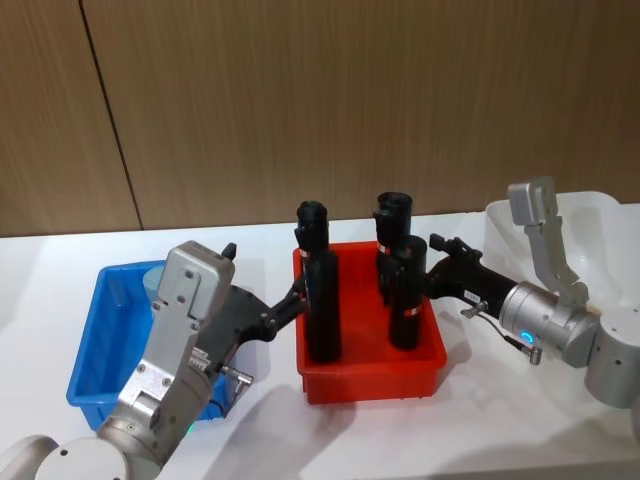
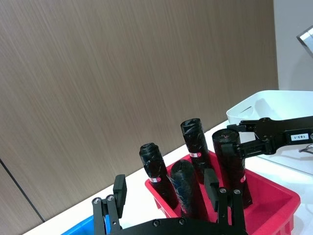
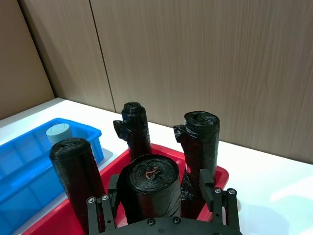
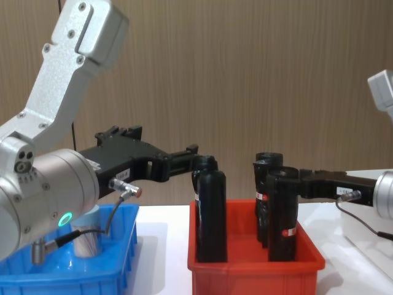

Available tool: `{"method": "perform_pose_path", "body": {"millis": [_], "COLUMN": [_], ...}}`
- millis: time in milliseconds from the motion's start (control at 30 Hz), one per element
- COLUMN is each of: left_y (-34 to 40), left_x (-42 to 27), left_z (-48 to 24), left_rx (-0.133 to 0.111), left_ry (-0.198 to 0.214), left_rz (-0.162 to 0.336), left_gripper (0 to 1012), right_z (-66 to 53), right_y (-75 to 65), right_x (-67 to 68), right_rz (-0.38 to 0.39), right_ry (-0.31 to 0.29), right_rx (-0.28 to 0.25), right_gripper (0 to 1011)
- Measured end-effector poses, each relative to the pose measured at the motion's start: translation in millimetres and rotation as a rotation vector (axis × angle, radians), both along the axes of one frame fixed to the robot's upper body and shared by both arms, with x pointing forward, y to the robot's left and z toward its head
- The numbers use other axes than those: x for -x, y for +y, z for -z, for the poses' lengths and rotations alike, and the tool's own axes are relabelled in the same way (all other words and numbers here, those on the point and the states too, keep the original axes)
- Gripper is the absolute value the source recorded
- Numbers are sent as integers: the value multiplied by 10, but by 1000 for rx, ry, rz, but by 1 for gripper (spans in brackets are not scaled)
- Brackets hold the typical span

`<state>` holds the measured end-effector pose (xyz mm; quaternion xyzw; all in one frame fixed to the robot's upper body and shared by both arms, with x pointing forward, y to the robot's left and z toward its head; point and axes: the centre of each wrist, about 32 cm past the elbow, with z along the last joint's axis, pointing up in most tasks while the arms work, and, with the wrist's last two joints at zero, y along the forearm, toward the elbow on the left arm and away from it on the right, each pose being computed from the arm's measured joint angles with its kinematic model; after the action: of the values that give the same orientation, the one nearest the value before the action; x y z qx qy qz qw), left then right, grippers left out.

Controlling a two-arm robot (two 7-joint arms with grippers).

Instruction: Pick the cotton swabs from the blue box and place them into the white box.

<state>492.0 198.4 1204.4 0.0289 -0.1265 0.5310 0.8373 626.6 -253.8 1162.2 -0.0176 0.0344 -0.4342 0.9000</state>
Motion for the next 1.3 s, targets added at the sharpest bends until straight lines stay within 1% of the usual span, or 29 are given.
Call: {"method": "perform_pose_path", "body": {"millis": [400,533,567,633,667,700,767,867,900,933,1000,1067,1167,1300], "left_y": [0,0,0,0,0,0,0,0,0,0,0,0,0,0], "left_x": [0,0,0,0,0,0,0,0,0,0,0,0,0,0], "left_z": [0,0,0,0,0,0,0,0,0,0,0,0,0,0], "left_rx": [0,0,0,0,0,0,0,0,0,0,0,0,0,0], "left_ry": [0,0,0,0,0,0,0,0,0,0,0,0,0,0], "left_rz": [0,0,0,0,0,0,0,0,0,0,0,0,0,0], "left_gripper": [1003,1003,1003,1003,1003,1003,1003,1003,1003,1003,1003,1003,1003,1003], "right_z": [65,85,92,99,99,101,105,108,109,109,110,109,99,61], "right_y": [39,60,67,80,80,85,90,97,100,102,105,108,112,122], "right_x": [-103,-141,-156,-182,-182,-197,-209,-237,-246,-253,-264,-270,-279,-287], "right_rz": [-3,-3,-2,-1,-1,0,1,5,6,7,9,9,8,4], "right_ry": [12,14,15,17,17,15,15,14,13,13,11,9,5,-11], "right_rx": [24,31,34,35,35,37,39,41,42,42,42,42,41,36], "right_gripper": [1002,972,930,907,884,835,801,708,649,649,569,538,517,488]}}
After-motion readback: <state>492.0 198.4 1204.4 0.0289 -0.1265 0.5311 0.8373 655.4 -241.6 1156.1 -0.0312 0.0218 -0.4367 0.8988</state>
